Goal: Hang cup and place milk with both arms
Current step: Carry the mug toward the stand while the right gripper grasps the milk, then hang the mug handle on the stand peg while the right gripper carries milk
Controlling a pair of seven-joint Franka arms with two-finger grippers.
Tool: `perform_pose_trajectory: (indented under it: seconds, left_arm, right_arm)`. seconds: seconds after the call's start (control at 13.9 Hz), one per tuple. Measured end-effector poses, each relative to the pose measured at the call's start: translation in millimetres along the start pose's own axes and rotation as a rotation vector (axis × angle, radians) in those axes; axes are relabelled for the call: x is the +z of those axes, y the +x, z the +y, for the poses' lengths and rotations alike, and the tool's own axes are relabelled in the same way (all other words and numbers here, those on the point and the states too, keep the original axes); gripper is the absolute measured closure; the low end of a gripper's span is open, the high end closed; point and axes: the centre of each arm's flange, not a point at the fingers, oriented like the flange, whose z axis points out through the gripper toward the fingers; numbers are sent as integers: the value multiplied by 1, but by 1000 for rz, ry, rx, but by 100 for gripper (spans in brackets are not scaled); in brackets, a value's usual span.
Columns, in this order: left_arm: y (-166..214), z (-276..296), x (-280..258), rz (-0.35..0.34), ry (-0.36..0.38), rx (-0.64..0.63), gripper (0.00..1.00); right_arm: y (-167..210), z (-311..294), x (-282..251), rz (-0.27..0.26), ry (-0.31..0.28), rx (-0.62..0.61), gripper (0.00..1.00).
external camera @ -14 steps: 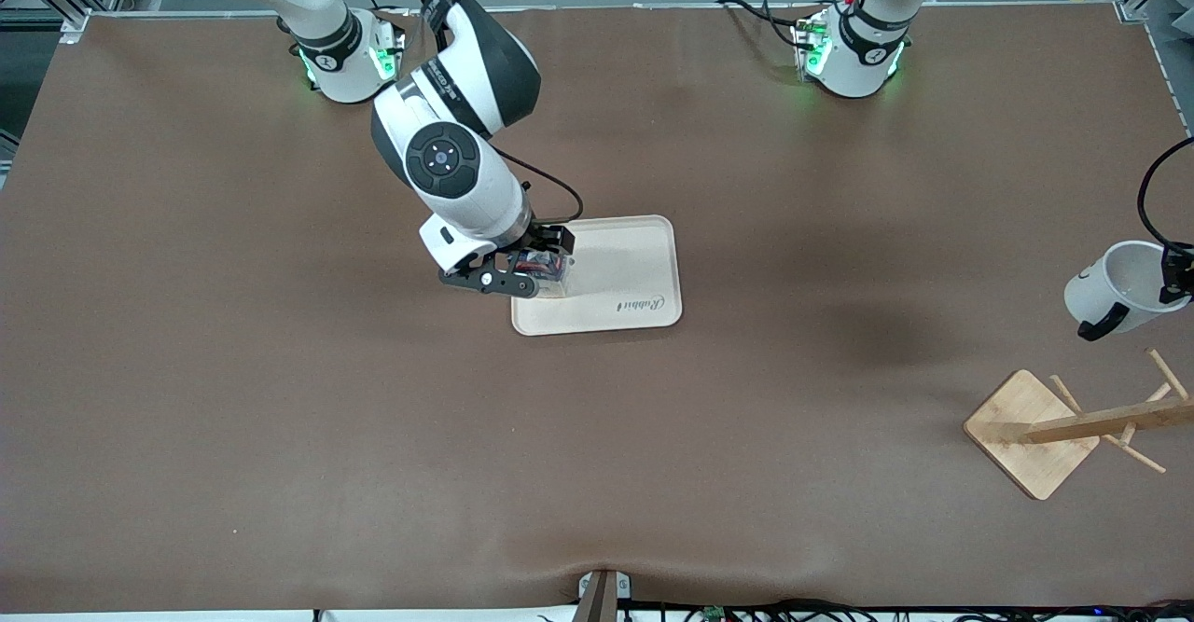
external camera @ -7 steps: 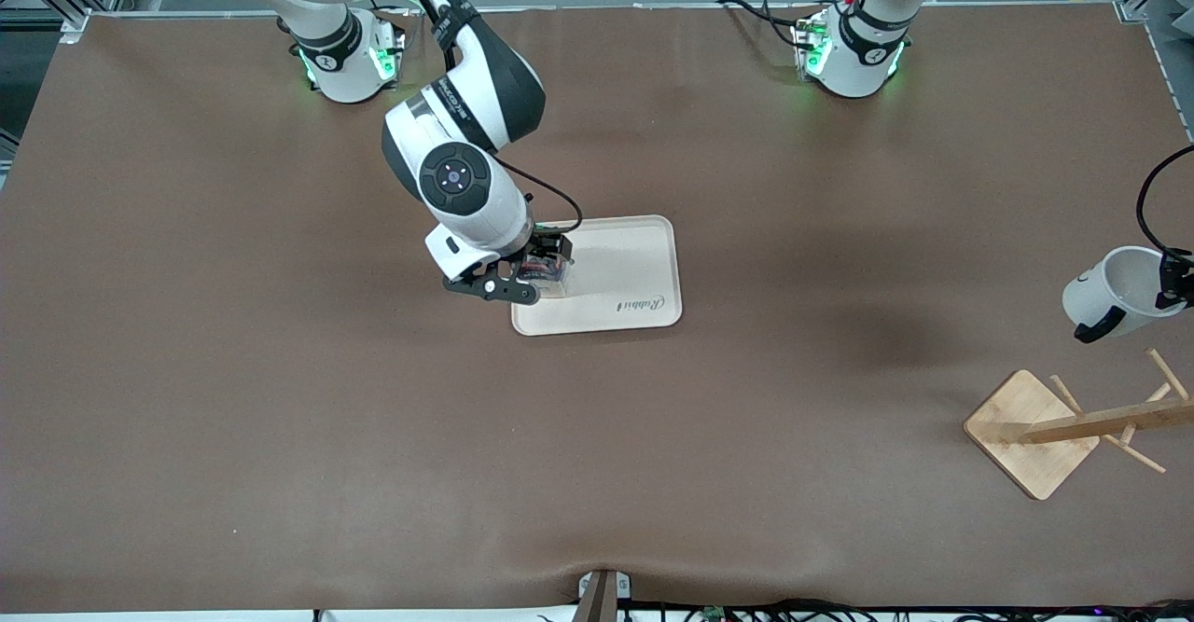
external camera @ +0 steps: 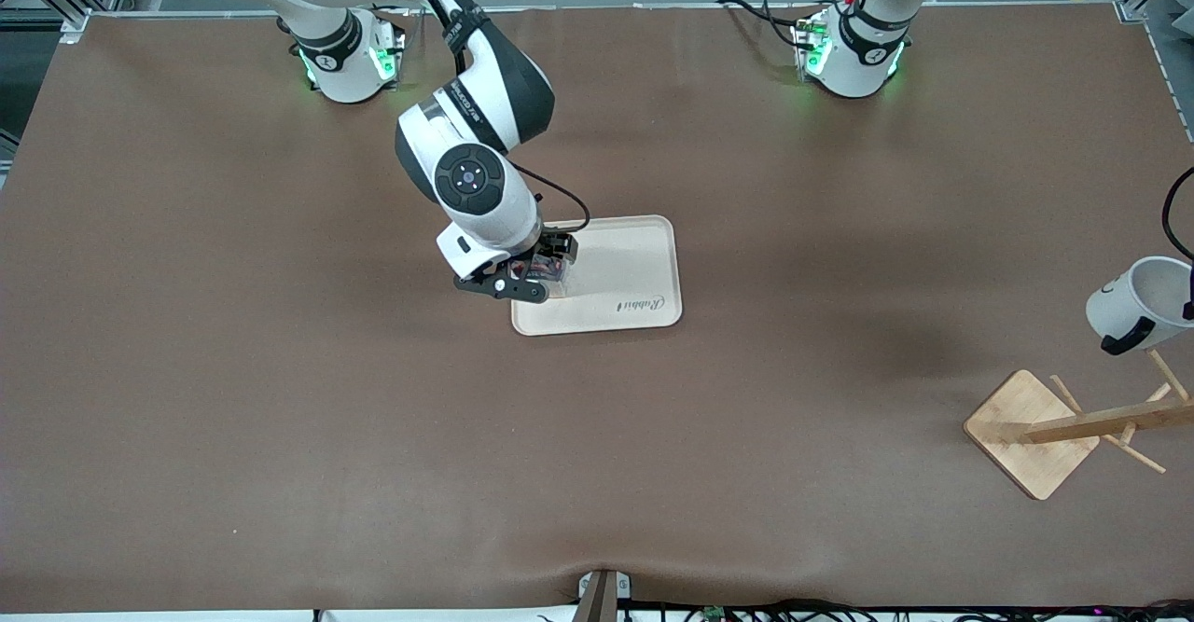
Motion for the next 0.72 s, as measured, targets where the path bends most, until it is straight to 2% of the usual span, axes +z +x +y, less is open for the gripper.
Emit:
perform_pose_trajectory:
  seconds: [0.14, 0.22, 0.43, 0.5, 0.72]
  left_arm:
    - [2, -8, -1, 22, 4, 1, 93]
    - [2, -11, -1, 34, 10, -1, 93]
    - [0, -24, 4, 59, 28, -16, 93]
    - [-1, -28, 8, 66, 32, -22, 93]
    - [-2, -40, 25, 83, 32, -39, 93]
  right_arm:
    - [1, 1, 0, 1, -1, 2, 35]
    - [1, 2, -2, 3, 0, 5, 39]
    - [8, 8, -10, 3, -5, 17, 41]
    - [13, 13, -21, -7, -13, 26, 45]
    - [35, 48, -88, -49, -30, 57, 47]
